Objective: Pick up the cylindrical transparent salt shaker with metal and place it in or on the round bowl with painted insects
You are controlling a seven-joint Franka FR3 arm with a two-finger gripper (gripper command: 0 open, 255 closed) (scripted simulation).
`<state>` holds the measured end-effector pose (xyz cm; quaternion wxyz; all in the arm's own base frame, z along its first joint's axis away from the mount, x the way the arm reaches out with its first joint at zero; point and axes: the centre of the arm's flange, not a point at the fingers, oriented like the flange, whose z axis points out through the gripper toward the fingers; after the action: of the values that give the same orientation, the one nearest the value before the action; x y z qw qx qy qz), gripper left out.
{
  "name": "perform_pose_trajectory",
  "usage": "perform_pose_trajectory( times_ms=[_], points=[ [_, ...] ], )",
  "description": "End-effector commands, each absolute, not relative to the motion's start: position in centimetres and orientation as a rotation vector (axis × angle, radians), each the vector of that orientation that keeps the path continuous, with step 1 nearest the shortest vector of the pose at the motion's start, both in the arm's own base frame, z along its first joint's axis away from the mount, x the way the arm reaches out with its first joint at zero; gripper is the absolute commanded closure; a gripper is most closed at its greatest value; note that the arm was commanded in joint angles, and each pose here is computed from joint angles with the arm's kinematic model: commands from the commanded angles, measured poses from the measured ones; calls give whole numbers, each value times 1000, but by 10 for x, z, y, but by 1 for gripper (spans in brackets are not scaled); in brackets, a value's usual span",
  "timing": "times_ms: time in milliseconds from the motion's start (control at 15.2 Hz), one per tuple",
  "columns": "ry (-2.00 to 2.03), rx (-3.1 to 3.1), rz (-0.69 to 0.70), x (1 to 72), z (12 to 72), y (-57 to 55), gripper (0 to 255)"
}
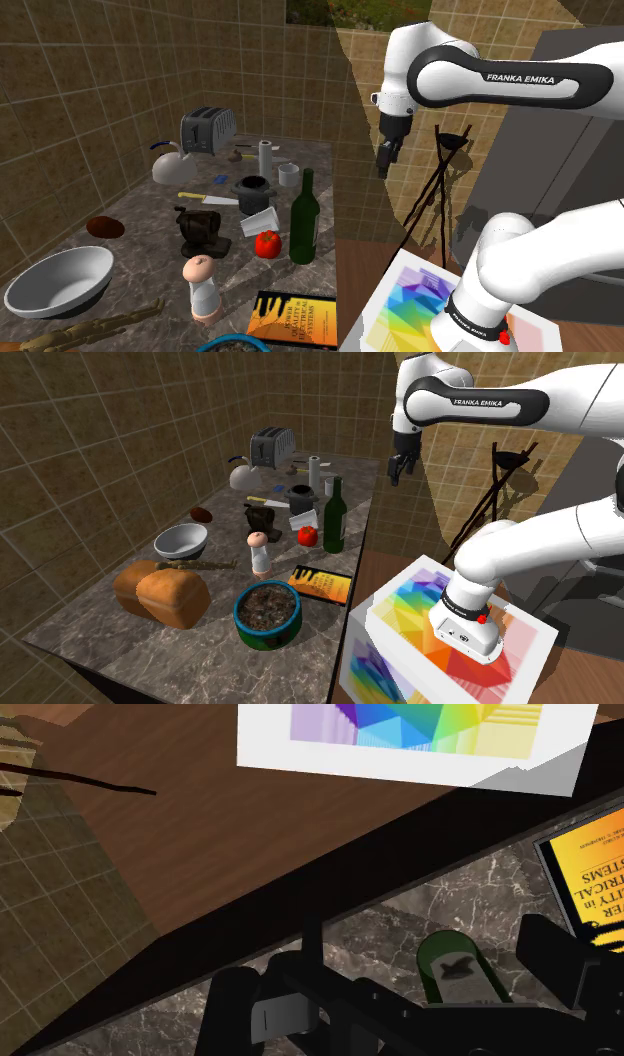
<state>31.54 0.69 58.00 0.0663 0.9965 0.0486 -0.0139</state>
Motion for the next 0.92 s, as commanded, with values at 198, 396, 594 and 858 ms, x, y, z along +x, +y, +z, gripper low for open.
perform_pose_trajectory(
  times_ms=[198, 396, 594, 858],
  points=[
    [165, 3028, -38, 335, 564, 34, 0],
    [185, 3050, -34, 354, 549, 61, 0],
    [204, 3072, -30, 373, 535, 89, 0],
    [230, 3102, -25, 397, 517, 127, 0]
  ],
)
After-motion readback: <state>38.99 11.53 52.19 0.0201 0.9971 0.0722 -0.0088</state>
